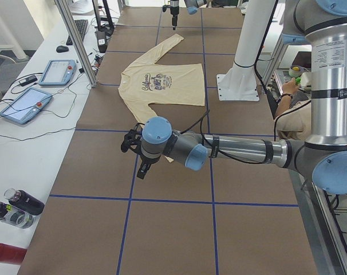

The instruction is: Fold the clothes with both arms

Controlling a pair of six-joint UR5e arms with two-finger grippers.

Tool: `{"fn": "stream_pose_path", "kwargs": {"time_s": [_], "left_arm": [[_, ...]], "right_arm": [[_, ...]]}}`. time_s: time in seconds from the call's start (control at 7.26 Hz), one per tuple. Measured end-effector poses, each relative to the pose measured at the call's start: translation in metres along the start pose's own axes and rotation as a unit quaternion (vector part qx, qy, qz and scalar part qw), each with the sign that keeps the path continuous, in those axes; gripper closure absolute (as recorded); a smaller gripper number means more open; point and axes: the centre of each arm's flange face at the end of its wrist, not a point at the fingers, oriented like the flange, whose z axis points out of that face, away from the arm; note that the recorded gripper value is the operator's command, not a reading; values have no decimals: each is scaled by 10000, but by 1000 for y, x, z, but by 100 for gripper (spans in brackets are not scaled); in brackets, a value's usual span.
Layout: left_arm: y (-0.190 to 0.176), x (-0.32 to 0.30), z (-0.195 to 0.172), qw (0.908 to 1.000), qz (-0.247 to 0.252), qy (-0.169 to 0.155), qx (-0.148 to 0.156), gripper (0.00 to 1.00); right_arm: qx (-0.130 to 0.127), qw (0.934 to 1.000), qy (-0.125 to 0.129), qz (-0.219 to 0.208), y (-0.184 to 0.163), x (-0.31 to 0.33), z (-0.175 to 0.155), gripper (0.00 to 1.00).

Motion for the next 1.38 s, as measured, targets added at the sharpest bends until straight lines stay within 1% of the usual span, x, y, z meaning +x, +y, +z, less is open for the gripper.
{"fn": "stream_pose_path", "kwargs": {"time_s": [0.28, 0.41, 0.55, 0.69, 0.83, 0.96, 1.1, 1.24, 1.38], "left_arm": [[-1, 1, 1, 10000, -53, 58, 11, 0], [-1, 1, 1, 10000, -55, 63, 13, 0], [0, 0, 1, 10000, -56, 65, 14, 0], [-1, 0, 1, 10000, -53, 65, 16, 0], [-1, 1, 1, 10000, -50, 65, 20, 0], [-1, 1, 1, 10000, -48, 66, 21, 0], [-2, 1, 1, 10000, -47, 66, 22, 0], [-1, 1, 1, 10000, -47, 64, 20, 0], [-1, 0, 1, 10000, -50, 60, 17, 0]], "right_arm": [[-55, 9997, 77, 232, 5, -6, 16, 4], [-111, 9995, 94, 268, 8, -10, 23, 5], [-151, 9994, 113, 280, 10, -11, 27, 12], [-172, 9993, 131, 289, 11, -11, 30, 30], [-183, 9993, 143, 298, 11, -11, 31, 45], [-185, 9992, 150, 319, 11, -10, 32, 48], [-184, 9991, 152, 355, 11, -10, 32, 48], [-183, 9990, 151, 384, 11, -11, 32, 57], [-183, 9989, 146, 396, 11, -11, 32, 83]]}}
